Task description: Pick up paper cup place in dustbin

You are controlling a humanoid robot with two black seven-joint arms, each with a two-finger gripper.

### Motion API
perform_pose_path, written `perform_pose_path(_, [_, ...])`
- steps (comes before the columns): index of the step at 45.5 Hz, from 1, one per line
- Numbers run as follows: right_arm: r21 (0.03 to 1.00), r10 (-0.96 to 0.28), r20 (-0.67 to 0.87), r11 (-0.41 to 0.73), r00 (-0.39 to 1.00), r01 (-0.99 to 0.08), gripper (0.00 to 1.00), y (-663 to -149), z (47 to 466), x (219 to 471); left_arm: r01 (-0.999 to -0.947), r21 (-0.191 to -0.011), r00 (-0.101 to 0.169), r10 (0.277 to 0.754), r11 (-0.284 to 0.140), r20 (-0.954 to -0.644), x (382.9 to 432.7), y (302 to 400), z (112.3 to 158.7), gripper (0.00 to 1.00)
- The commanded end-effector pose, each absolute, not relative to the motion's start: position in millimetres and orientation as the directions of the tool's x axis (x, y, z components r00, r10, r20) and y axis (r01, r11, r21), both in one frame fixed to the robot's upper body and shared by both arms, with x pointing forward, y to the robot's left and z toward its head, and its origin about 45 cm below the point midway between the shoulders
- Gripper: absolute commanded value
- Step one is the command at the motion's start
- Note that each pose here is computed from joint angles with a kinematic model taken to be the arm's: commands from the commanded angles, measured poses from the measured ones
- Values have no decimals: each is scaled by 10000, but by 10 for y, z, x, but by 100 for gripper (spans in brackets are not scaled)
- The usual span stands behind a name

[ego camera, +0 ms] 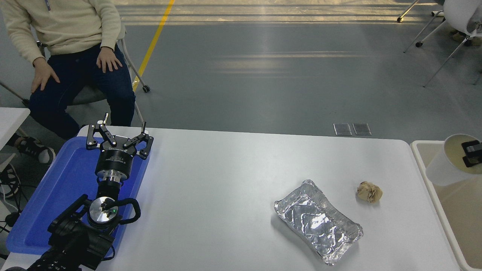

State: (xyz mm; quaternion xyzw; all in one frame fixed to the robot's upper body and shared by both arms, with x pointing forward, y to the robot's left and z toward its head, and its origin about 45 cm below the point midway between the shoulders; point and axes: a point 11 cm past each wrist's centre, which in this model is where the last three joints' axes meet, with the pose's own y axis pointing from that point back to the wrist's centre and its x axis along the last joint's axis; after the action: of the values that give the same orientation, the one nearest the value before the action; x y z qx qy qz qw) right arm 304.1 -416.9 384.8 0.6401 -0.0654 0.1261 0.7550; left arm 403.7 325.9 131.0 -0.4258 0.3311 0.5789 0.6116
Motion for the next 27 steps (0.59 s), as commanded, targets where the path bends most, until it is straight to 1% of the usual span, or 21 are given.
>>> perform_pose_path(1, [9437,1322,2646,1686,9552,-2848,0,-4107,3982,3056,-9901,-1368,1105,4258,-316,-8981,4037,3256,1309,100])
perform_pose_path(7, [9420,1355,2635,1772,9551,-2851,0,-4129,3988,3052,-9900,-1375,1105,4258,-330,-8981,4037,3257,1310,100])
perform_pose_path(10, [9371,1670,2471,2092,9545,-2793,0,-4198,3987,3035,-9901,-1368,1105,4258,-316,-8981,4037,3256,1309,100])
perform_pose_path(14, [9259,2120,2189,2628,9524,-2713,0,-4344,3986,3000,-9900,-1375,1105,4258,-330,-8981,4037,3257,1310,100])
perform_pose_path(23, [9152,1768,2407,2859,9544,-2838,0,-4715,3961,2924,-9900,-1375,1105,4258,-330,-8981,4037,3257,1310,100])
perform_pose_path(27, [8944,2121,2306,3381,9497,-2927,0,-4957,3975,2889,-9900,-1375,1105,4258,-330,-8981,4037,3257,1310,100])
